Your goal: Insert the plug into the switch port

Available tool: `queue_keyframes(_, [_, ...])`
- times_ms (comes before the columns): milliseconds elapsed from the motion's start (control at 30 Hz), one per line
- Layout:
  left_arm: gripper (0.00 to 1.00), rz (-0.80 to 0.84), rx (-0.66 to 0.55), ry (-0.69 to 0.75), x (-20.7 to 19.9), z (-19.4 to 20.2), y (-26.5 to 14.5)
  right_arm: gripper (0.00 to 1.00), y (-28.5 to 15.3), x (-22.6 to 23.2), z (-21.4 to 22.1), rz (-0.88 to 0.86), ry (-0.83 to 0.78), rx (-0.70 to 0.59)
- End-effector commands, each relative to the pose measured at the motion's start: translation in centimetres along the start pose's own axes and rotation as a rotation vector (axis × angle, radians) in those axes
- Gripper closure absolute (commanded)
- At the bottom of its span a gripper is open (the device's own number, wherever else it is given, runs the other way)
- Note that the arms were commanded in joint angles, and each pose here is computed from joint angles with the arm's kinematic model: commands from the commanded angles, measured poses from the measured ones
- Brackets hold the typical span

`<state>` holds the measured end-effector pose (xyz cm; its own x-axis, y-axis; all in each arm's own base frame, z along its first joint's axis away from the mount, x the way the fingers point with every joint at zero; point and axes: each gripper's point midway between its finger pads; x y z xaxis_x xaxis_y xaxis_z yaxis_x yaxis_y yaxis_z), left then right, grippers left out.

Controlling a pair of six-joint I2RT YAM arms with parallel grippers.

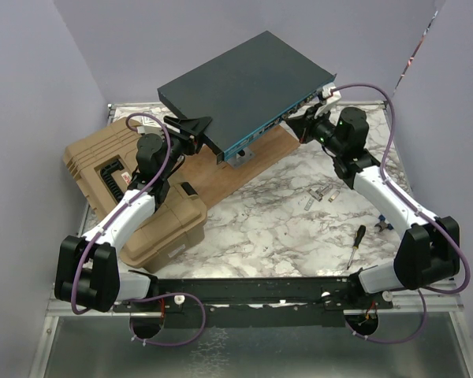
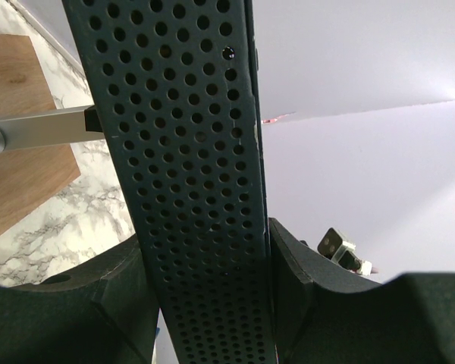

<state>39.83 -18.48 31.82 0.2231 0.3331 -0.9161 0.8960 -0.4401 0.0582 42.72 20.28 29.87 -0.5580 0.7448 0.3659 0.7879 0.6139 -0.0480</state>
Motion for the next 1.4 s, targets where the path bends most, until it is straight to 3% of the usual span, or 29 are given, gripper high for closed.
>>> queue_keyframes(0, [0.85, 0.017, -0.018, 0.069, -0.8, -0.3, -0.4, 0.99, 1.2, 1.3, -1.8, -0.068, -0.007, -0.043])
queue_keyframes(667, [0.86, 0.002, -0.016, 0.105, -0.8, -0.3, -1.0, 1.00, 2.6, 0.1, -0.7, -0.016, 0.046, 0.037])
queue_keyframes(767, [0.81, -0.004, -0.022, 0.110, -0.7, -0.4, -1.1, 0.98, 1.5, -0.1, -1.0, 0.022, 0.036, 0.033])
queue_keyframes(1100, [0.57, -0.016, -0.042, 0.092, -0.5, -0.6, -1.5, 0.63, -3.5, -2.7, -2.3, 0.283, 0.040, -0.020])
queue_keyframes(1367, [0.38, -0.016, -0.057, 0.094, -0.7, -1.0, -1.9, 0.46, -8.2, -6.7, 3.9, 0.565, 0.161, 0.127])
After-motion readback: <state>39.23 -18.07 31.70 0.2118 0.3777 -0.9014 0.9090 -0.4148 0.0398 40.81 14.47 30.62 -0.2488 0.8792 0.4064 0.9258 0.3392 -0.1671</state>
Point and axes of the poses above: each gripper's point midway between its finger pads, its own y axis out along the fingers, its own x axis along the line the jaws close on, z = x × y, and after that the axes turned 14 degrees about y, right-handed
